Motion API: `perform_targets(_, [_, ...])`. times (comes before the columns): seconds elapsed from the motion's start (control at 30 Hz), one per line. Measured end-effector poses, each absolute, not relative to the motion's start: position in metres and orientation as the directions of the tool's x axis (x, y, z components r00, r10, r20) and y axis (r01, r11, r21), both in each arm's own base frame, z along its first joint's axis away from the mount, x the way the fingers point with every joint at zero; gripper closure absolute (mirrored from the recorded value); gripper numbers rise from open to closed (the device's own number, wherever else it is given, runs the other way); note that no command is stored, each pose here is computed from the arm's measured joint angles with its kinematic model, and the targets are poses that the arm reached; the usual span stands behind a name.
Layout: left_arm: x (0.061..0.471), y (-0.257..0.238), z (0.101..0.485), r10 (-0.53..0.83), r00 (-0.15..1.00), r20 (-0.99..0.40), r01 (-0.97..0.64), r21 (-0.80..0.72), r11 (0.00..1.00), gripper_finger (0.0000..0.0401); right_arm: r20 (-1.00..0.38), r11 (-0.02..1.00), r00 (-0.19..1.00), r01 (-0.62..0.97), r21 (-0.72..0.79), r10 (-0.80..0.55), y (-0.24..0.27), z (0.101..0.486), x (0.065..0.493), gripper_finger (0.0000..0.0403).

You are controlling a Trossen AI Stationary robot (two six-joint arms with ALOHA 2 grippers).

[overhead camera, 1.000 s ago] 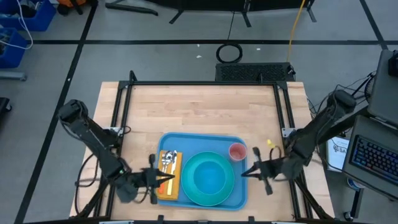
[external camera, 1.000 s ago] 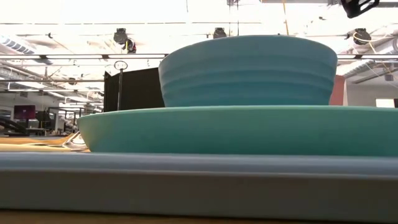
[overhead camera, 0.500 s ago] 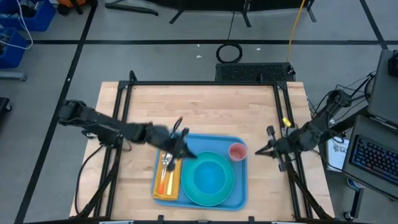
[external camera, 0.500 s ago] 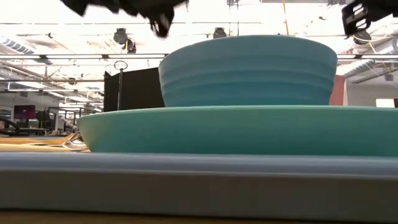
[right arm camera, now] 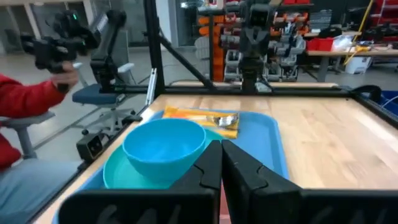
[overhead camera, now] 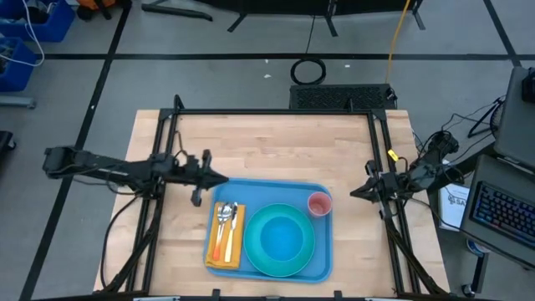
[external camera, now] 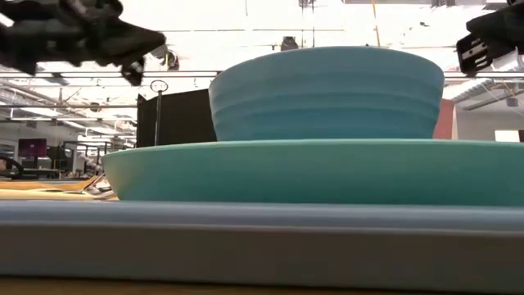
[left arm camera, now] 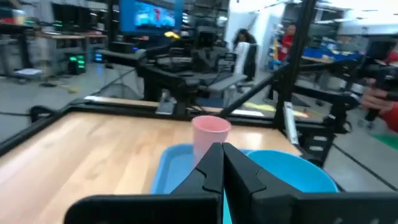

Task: Set up tray
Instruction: Return to Home Position

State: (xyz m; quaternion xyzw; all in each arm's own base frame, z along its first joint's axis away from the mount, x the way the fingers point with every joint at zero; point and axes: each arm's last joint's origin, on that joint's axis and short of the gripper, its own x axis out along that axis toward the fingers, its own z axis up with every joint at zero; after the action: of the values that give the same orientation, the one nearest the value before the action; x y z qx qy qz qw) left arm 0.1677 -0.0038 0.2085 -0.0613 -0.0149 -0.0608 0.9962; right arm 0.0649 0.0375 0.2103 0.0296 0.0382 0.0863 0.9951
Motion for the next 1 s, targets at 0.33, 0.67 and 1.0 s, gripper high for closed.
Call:
perform_targets(0.33, [0.111,-0.011,0.203,-0.04,0.999,0.014,0.041,-0.118,0.992,0.04,-0.088,0.998,0.994,-0.065,0.018,0.066,0.034,0.209,0.065,0.0403])
perform_targets(0.67, [0.081,-0.011,0.202,0.052,0.996,-0.07,-0.057,-0.078,0.995,0.0395,-0.068,0.999,0.997,0.039,-0.03,-0.041,0.029,0.214,0.063,0.0403])
perform_targets(1.0, [0.083,-0.012,0.174,0.109,0.969,-0.223,-0.119,-0.029,0.992,0.0373,-0.134,0.962,0.953,0.27,-0.035,-0.273,0.017,0.215,0.055,0.0403])
